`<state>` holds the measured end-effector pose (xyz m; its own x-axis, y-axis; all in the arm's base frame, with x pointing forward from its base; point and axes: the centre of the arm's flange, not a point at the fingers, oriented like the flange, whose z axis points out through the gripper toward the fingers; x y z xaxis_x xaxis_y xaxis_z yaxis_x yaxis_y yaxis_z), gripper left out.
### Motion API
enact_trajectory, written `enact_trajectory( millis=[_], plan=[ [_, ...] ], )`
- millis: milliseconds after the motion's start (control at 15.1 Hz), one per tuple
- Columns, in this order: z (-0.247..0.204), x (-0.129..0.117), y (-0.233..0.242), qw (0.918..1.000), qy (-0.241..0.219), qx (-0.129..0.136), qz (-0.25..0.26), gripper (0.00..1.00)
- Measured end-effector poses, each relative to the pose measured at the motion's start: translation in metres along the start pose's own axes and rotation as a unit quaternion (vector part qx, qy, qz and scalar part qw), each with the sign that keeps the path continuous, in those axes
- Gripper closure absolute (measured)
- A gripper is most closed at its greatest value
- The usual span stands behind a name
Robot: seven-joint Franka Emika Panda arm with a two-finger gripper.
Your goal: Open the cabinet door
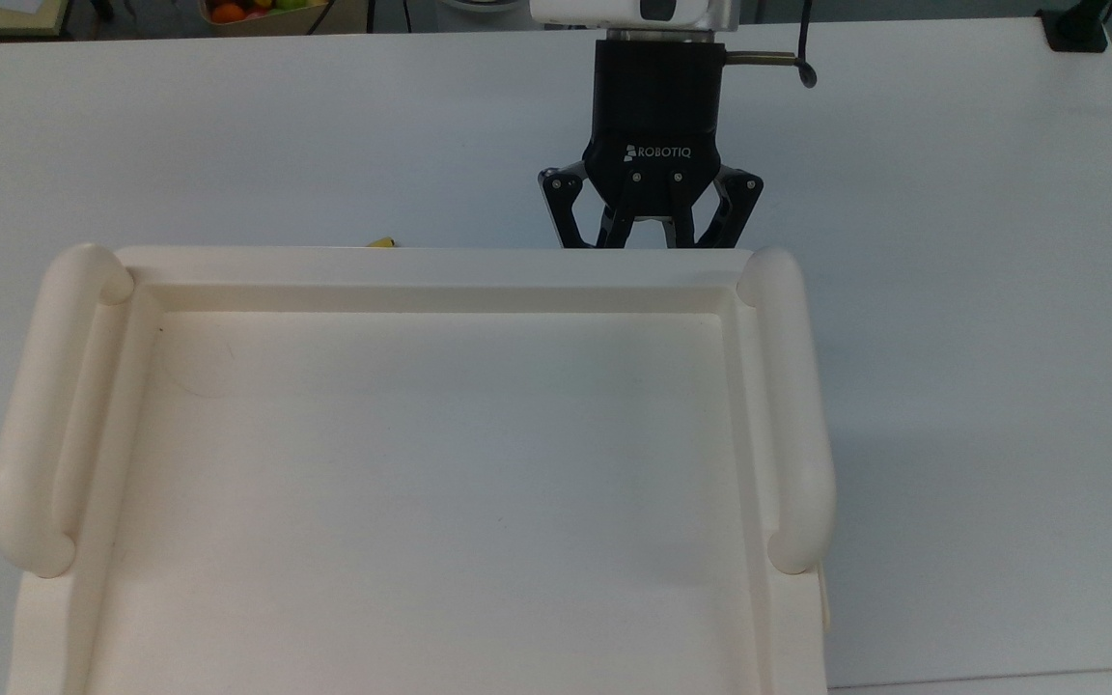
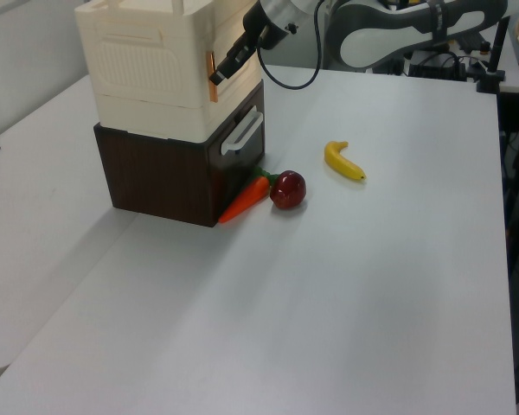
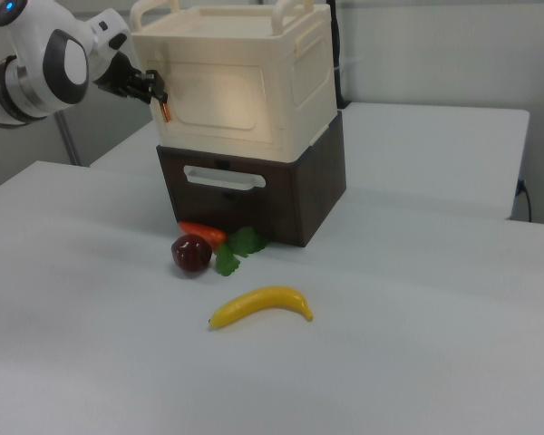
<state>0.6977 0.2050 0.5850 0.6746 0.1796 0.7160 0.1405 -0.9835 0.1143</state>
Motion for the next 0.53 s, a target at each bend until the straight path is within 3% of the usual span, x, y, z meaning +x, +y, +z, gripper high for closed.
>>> enact_trajectory(
  millis=[528],
  plan=[
    [-0.0025, 0.0041, 0.0013, 0.9998, 0.019, 0.004, 0.001, 0.59]
  ],
)
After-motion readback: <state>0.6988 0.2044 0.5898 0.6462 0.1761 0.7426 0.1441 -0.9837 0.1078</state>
